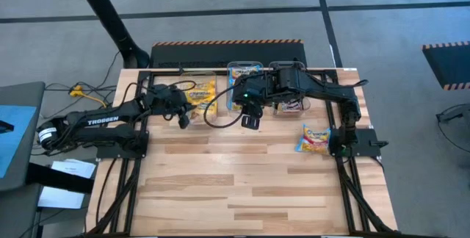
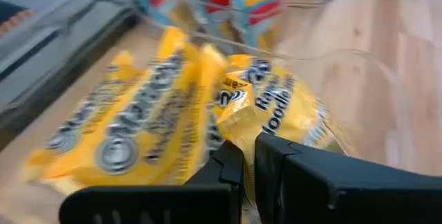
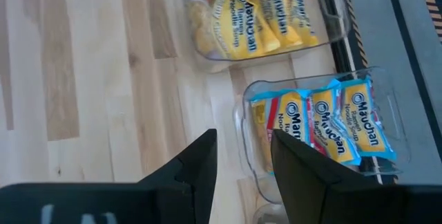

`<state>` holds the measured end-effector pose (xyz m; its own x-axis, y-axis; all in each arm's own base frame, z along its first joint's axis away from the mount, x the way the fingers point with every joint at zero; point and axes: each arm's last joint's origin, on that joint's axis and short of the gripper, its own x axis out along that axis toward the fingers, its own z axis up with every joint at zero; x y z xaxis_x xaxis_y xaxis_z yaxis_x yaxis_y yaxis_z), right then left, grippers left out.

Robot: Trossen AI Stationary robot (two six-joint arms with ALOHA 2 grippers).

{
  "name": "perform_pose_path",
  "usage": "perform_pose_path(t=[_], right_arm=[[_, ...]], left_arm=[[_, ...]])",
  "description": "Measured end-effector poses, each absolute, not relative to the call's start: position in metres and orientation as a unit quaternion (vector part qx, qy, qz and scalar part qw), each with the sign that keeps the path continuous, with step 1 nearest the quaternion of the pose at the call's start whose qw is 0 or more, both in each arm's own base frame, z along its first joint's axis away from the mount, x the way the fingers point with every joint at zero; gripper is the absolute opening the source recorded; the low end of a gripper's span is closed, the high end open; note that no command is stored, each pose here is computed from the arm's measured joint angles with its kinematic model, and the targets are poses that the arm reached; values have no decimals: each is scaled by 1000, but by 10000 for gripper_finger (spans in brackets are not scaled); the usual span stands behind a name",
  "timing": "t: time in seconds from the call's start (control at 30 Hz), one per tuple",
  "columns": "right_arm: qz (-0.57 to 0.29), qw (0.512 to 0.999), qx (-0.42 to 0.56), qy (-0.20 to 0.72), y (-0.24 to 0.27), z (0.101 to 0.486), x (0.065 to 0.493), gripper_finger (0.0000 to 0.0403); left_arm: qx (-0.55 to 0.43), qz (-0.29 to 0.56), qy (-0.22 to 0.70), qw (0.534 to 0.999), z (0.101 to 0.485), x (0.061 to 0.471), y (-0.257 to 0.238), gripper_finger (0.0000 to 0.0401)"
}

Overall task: Sort Maruchan noodles
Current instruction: Put the yellow noodle pack into the left transparent bin

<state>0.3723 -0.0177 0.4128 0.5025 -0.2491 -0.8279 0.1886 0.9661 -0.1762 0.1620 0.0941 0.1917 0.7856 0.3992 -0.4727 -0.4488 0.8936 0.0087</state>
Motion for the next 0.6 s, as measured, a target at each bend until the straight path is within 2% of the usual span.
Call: perform_pose_path(t=[0.23,0.43,0.6], right_arm=[[-135,865,-27,483,-25,413,372,159],[-140,864,-23,483,-30,413,372,159],[-140,864,-23,483,-30,413,372,159]], left_arm=[[-72,283,232,928,192,160,97,0],[-111,216,223,944,192,162,93,7],[-140,211,218,942,192,163,93,42]])
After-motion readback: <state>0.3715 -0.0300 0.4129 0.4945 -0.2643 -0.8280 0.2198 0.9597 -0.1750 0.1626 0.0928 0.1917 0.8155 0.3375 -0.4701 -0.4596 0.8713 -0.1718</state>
